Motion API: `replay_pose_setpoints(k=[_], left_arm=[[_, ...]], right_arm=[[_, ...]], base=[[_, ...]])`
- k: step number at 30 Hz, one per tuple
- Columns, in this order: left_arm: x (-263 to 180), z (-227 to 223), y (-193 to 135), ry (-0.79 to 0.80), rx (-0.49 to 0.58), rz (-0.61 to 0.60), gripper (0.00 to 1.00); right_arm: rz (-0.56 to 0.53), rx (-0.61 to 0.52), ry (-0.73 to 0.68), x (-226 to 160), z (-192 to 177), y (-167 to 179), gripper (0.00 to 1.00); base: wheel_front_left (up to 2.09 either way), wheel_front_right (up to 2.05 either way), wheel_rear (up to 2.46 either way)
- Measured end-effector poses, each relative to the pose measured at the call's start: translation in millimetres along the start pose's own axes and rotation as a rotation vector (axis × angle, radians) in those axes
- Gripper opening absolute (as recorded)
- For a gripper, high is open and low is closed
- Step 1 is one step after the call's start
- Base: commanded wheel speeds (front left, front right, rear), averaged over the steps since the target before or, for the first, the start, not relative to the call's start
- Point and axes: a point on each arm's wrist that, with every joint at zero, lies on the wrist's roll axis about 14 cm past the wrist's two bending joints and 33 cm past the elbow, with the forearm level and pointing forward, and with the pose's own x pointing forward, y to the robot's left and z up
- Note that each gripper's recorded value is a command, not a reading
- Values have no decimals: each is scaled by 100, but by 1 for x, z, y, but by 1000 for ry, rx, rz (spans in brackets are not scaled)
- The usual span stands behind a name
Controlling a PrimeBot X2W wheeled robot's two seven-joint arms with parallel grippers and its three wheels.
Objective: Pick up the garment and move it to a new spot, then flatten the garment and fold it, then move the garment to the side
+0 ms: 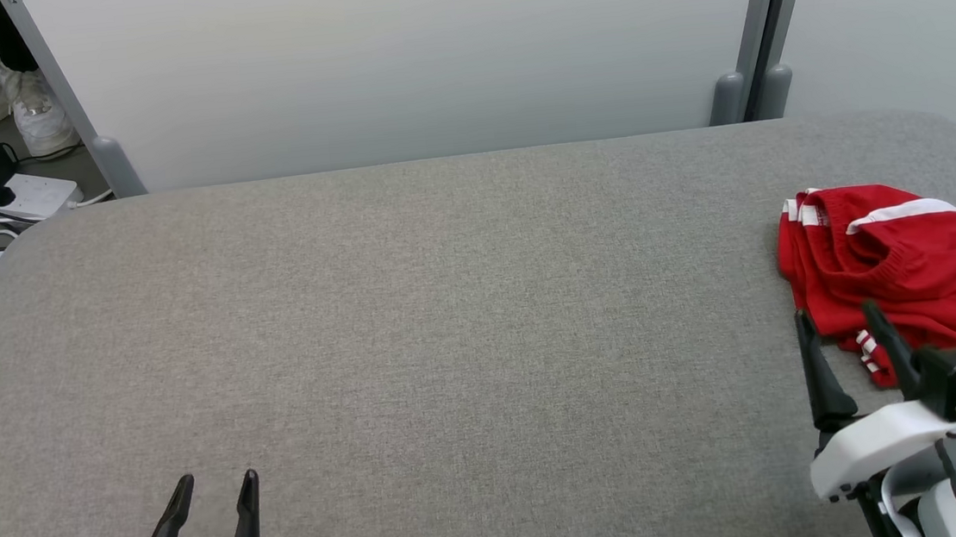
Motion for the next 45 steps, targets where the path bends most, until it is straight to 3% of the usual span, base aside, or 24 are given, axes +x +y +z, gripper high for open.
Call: replay_pose_setpoints(k=[7,35,36,42,45], left_arm=[[-4,1,10,-4,31,37,100],[-7,-3,17,7,45,66,100],[-7,-4,17,9,45,66,0],[-20,-36,13,104,-3,87,0],[-20,-37,14,111,-36,97,0]], right_arm=[[38,14,31,-12,-15,14,100],[32,30,36,-15,-22,13,100],[31,31,39,-16,-22,13,0],[17,65,168,-39,-64,16,0],[3,96,174,-40,-65,13,0]], base=[[0,0,0],[0,0,0],[0,0,0],[0,0,0],[0,0,0]])
